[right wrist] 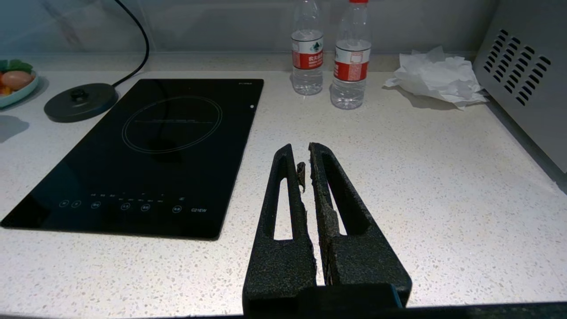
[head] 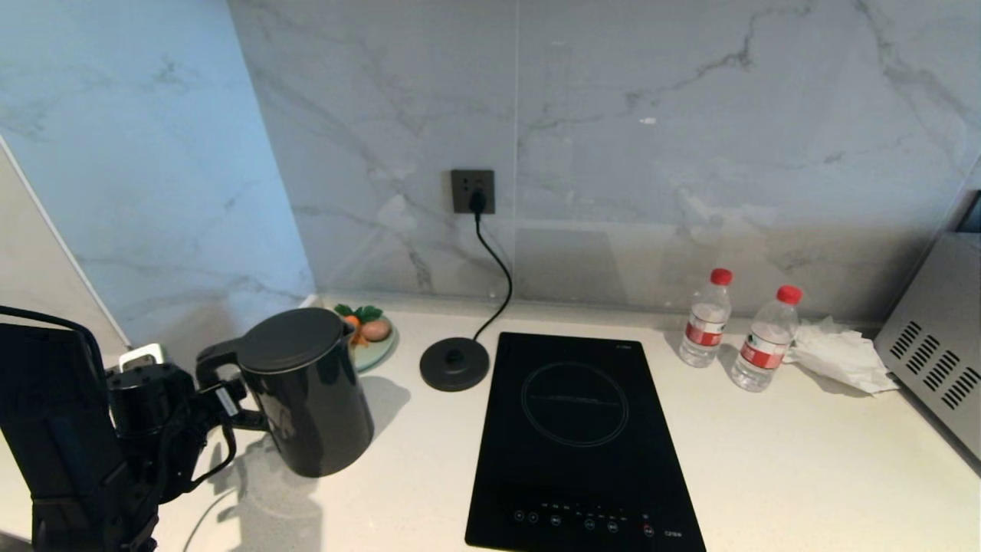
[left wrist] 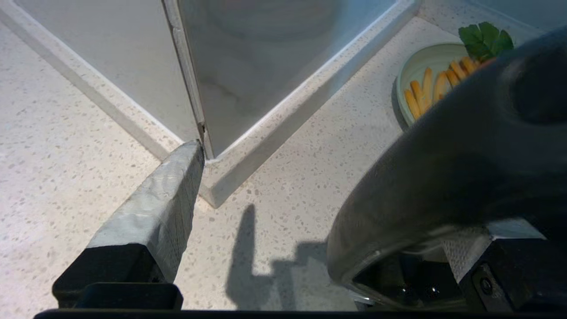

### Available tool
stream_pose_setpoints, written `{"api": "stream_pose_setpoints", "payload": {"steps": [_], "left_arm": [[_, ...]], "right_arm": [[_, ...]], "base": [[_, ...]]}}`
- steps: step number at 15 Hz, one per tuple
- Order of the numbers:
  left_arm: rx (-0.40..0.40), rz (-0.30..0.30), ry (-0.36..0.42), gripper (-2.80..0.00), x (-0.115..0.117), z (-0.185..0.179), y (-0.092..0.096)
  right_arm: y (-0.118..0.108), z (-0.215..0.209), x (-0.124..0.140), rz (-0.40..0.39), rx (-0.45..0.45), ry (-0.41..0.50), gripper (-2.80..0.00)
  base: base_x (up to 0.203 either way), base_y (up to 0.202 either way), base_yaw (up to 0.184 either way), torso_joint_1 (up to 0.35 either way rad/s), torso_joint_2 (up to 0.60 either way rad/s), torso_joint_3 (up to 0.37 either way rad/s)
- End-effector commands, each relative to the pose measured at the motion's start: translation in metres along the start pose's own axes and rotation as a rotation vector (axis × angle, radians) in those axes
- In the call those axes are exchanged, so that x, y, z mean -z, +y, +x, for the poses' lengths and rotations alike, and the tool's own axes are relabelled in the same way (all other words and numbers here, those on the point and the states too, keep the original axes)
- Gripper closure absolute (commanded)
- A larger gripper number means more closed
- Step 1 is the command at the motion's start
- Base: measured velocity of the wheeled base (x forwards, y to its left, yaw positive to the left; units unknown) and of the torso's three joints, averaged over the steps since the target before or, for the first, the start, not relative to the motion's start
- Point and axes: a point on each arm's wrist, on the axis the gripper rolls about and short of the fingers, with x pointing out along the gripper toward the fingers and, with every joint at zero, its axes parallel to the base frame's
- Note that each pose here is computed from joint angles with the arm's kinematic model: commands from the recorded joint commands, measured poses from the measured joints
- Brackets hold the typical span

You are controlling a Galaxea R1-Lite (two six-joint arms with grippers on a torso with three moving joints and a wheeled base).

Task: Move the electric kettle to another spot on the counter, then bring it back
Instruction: Grab the kettle

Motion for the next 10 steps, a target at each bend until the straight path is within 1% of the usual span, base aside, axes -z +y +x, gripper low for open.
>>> {"api": "stream_pose_setpoints", "payload": {"steps": [1,4,7,9,10], "left_arm": [[0.023,-0.012,-0.004,-2.80,-0.001,0.004,0.003],[0.009,-0.031,-0.029,-2.80,-0.007,0.013,0.010],[0.057,-0.045,-0.017,-2.80,-0.010,0.018,0.021],[0.067,-0.052,-0.013,-2.80,-0.010,0.024,0.029],[0.073,-0.054,-0.017,-2.80,-0.011,0.026,0.029]], "right_arm": [[0.000,0.000,0.000,0.000,0.000,0.001,0.00],[0.000,0.000,0.000,0.000,0.000,0.000,0.00],[0.000,0.000,0.000,-0.001,0.000,0.000,0.00],[0.000,0.000,0.000,0.000,0.000,-0.001,0.00],[0.000,0.000,0.000,0.000,0.000,0.001,0.00]], "base": [[0.000,0.000,0.000,0.000,0.00,0.000],[0.000,0.000,0.000,0.000,0.00,0.000],[0.000,0.000,0.000,0.000,0.00,0.000],[0.000,0.000,0.000,0.000,0.00,0.000],[0.000,0.000,0.000,0.000,0.00,0.000]]}}
